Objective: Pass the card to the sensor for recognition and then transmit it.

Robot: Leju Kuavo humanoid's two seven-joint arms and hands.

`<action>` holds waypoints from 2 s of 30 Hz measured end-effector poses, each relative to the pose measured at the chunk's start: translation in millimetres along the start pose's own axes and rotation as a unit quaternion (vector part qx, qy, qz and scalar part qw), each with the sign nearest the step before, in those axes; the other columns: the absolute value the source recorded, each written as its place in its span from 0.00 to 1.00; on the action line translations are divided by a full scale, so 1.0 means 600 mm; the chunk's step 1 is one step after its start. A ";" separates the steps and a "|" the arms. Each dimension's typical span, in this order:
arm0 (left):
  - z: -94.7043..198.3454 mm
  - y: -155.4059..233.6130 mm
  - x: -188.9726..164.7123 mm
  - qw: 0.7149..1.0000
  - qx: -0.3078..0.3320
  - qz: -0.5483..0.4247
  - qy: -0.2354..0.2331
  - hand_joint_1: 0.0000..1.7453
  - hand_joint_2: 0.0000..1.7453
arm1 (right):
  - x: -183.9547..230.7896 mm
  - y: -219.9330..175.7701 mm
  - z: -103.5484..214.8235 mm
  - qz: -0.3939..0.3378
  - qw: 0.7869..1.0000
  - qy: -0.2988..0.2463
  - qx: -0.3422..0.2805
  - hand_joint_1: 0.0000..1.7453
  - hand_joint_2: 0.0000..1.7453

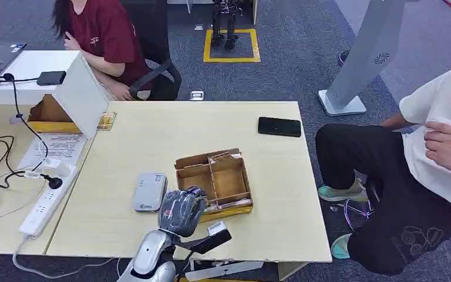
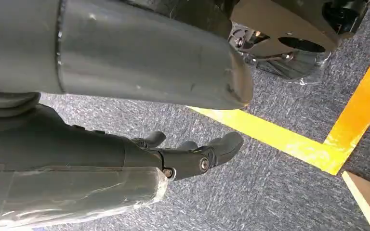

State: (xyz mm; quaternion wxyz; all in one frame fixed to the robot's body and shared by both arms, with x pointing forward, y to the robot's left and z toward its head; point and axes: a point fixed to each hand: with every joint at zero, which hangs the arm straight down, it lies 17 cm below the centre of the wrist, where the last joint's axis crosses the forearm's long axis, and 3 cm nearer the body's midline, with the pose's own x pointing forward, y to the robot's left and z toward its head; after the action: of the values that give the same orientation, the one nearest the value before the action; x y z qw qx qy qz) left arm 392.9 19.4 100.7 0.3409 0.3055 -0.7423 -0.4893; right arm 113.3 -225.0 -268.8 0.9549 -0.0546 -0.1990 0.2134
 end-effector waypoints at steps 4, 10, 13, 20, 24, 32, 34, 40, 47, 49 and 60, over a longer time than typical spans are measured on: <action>-0.001 0.009 0.002 1.000 0.008 0.029 -0.009 1.00 1.00 | 0.000 0.000 0.000 0.000 1.000 -0.001 0.000 0.00 0.00; -0.034 0.100 0.004 0.996 0.050 0.051 -0.047 1.00 1.00 | 0.004 0.000 0.000 0.000 1.000 -0.007 0.000 0.00 0.00; -0.055 0.161 -0.003 0.995 0.077 0.026 -0.063 1.00 1.00 | 0.004 -0.003 0.000 0.001 1.000 -0.006 -0.003 0.00 0.00; -0.063 0.221 -0.002 0.990 0.107 -0.007 -0.088 1.00 1.00 | 0.003 -0.004 -0.001 0.001 1.000 -0.004 -0.005 0.00 0.00; -0.062 0.227 -0.004 0.990 0.111 -0.014 -0.091 1.00 1.00 | 0.003 -0.004 -0.001 0.001 1.000 -0.004 -0.005 0.00 0.00; -0.099 0.255 -0.091 0.992 0.119 -0.023 -0.019 1.00 1.00 | 0.010 -0.003 -0.001 0.002 1.000 -0.011 -0.002 0.00 0.00; -0.117 0.265 -0.140 0.992 0.117 -0.038 0.002 1.00 1.00 | 0.013 -0.003 -0.002 0.001 1.000 -0.012 0.001 0.00 0.00; -0.133 0.280 -0.216 0.988 0.119 -0.079 0.057 1.00 1.00 | 0.018 -0.003 -0.002 0.003 1.000 -0.017 0.002 0.00 0.00; -0.136 0.318 -0.310 0.977 0.136 -0.115 0.121 1.00 1.00 | 0.012 -0.006 -0.003 0.005 1.000 -0.006 0.001 0.00 0.00; -0.132 0.316 -0.326 0.975 0.133 -0.120 0.133 1.00 1.00 | 0.010 -0.009 -0.003 0.006 1.000 -0.004 0.000 0.00 0.00; -0.126 0.305 -0.349 0.973 0.125 -0.116 0.156 1.00 1.00 | 0.012 -0.014 -0.004 0.008 1.000 -0.011 -0.002 0.00 0.00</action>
State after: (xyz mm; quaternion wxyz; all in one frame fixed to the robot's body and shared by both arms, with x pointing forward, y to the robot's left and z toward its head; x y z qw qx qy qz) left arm 553.6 206.1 250.1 0.3522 0.5022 -0.6949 -0.3754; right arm 123.3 -229.5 -267.0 0.9509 -0.0557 -0.2096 0.2209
